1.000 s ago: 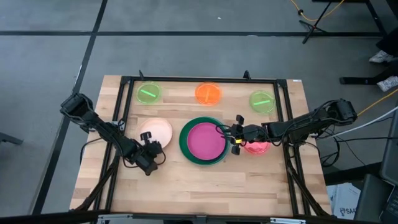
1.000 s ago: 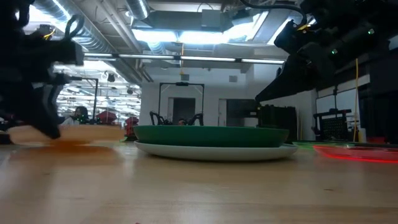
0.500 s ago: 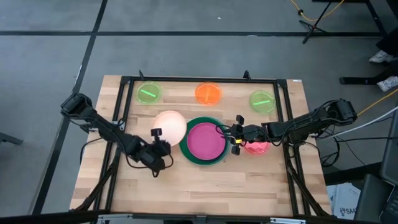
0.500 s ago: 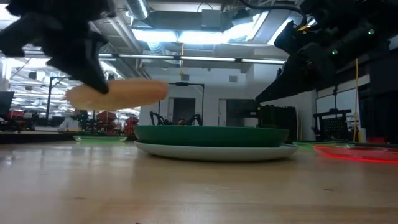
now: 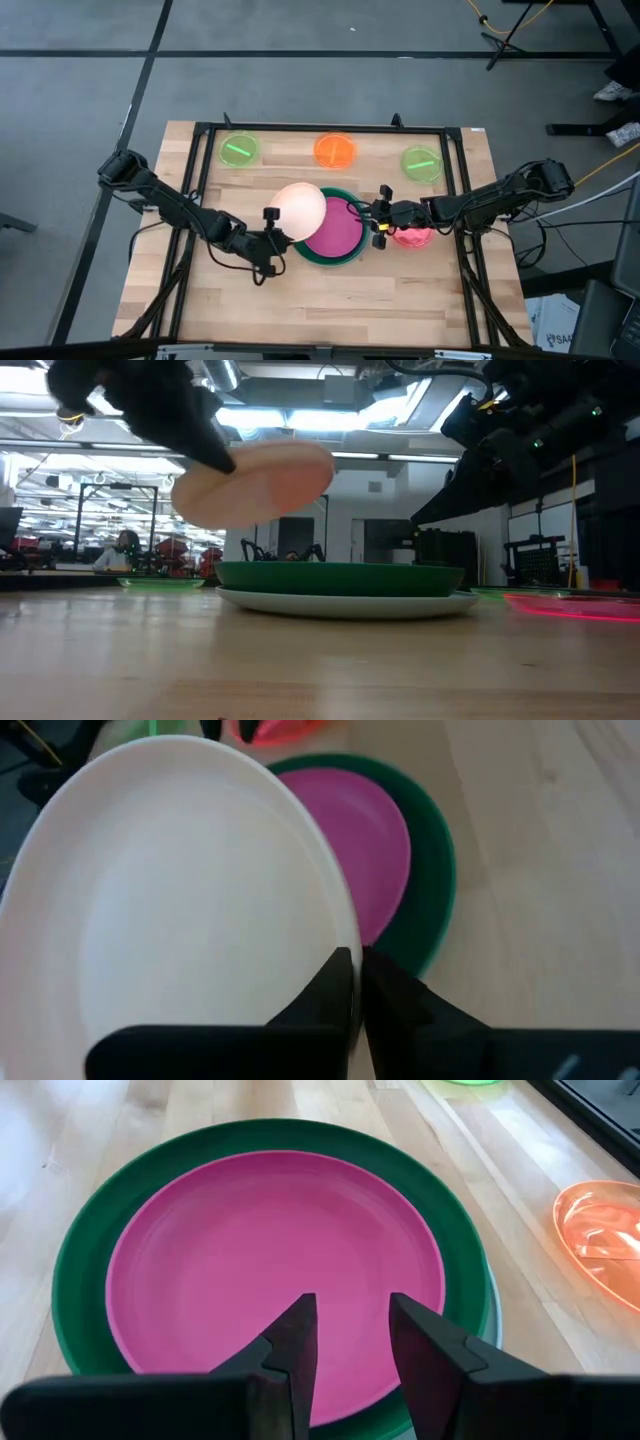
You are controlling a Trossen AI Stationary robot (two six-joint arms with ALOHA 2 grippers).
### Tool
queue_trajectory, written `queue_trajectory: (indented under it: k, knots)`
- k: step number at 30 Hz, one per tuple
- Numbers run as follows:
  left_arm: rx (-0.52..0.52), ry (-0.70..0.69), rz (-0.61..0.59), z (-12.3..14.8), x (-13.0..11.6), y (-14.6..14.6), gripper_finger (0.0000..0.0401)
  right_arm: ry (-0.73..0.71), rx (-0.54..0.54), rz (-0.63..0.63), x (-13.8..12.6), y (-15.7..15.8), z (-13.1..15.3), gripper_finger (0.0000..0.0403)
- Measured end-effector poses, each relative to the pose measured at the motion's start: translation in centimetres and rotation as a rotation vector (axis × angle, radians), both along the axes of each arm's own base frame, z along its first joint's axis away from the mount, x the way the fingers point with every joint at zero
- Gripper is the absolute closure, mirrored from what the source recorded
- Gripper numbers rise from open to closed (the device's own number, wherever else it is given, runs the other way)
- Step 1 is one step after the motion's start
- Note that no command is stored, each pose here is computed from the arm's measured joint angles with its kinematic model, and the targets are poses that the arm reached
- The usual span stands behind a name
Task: Stack plastic plates
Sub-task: Stack the light pink plate on top of the pink plate
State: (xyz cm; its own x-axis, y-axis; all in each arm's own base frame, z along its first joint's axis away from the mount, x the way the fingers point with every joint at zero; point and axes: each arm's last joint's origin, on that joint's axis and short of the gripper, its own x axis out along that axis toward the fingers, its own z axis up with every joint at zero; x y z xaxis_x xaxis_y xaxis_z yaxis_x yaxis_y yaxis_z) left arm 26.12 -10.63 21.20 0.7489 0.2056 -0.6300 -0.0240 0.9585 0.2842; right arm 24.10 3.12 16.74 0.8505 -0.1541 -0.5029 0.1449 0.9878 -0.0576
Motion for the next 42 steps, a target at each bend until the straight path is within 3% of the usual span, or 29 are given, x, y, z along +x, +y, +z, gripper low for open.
queue_trajectory:
  k: [11, 17, 24, 32, 42]
  knots:
    - [0.008, -0.122, -0.055, 1.0, 1.2, 0.0, 0.0390, 0.006, -0.014, 0.010, -0.1, 0.0, 0.1, 0.0285]
    - [0.052, -0.146, -0.114, -0.4, 2.8, -0.4, 0.0390, 0.031, -0.014, 0.055, -1.2, -0.1, 1.0, 0.0285]
    - [0.074, -0.124, -0.120, -1.3, 5.5, -0.6, 0.0390, -0.005, 0.002, 0.062, -3.2, -0.4, 3.4, 0.0285]
    - [0.003, -0.044, -0.152, -1.1, 9.3, -0.6, 0.0390, 0.037, 0.009, 0.040, -4.4, -0.6, 3.7, 0.0285]
    - [-0.052, 0.078, -0.163, -4.1, 10.4, 0.1, 0.0390, 0.047, 0.008, 0.033, -4.4, -0.6, 3.5, 0.0285]
